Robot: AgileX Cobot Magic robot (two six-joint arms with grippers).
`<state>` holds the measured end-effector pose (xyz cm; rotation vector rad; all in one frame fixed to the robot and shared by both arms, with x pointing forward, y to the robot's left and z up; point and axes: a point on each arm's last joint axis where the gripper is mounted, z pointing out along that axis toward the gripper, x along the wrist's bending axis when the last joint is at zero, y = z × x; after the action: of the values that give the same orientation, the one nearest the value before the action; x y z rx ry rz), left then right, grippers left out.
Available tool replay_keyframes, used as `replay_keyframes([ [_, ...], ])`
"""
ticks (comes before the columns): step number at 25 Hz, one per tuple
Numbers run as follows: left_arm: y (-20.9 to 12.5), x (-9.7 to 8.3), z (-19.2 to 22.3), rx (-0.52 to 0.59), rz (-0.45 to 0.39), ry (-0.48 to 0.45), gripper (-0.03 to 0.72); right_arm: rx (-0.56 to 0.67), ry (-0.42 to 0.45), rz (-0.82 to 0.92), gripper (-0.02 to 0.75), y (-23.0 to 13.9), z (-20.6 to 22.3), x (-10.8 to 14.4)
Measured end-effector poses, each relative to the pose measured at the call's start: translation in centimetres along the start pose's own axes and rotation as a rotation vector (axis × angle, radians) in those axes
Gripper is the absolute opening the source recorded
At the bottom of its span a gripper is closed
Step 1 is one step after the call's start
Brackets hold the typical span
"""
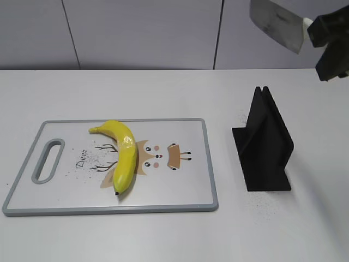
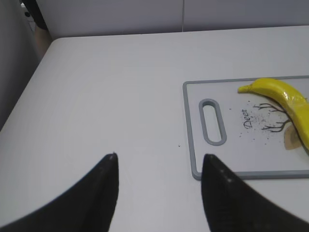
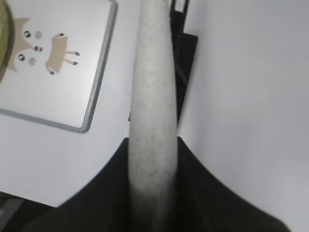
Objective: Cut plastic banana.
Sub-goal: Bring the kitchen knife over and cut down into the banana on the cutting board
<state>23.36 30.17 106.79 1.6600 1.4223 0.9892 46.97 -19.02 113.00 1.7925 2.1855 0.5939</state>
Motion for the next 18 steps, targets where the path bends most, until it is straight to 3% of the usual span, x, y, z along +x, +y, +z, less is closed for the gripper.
replay_keyframes([
  [5, 3.4, 0.2, 1.3, 0.013, 0.019, -0.017, 0.530, -0.068, 0.036, -0.269, 0.162, 2.0, -1.3, 0.7],
  [9, 6.8, -0.4, 3.1, -0.029, 0.091, -0.115, 0.530, -0.059, 0.067, -0.482, 0.162, 3.8, -0.2, 1.6],
  [15, 11.6, -1.1, 7.1, 0.018, 0.257, -0.269, 0.542, 0.002, 0.143, -0.705, 0.162, 5.9, 2.3, 2.9],
  [18, 14.1, -1.5, 9.2, 0.071, 0.382, -0.344, 0.554, 0.007, 0.167, -0.855, 0.162, 6.9, 3.7, 3.5],
])
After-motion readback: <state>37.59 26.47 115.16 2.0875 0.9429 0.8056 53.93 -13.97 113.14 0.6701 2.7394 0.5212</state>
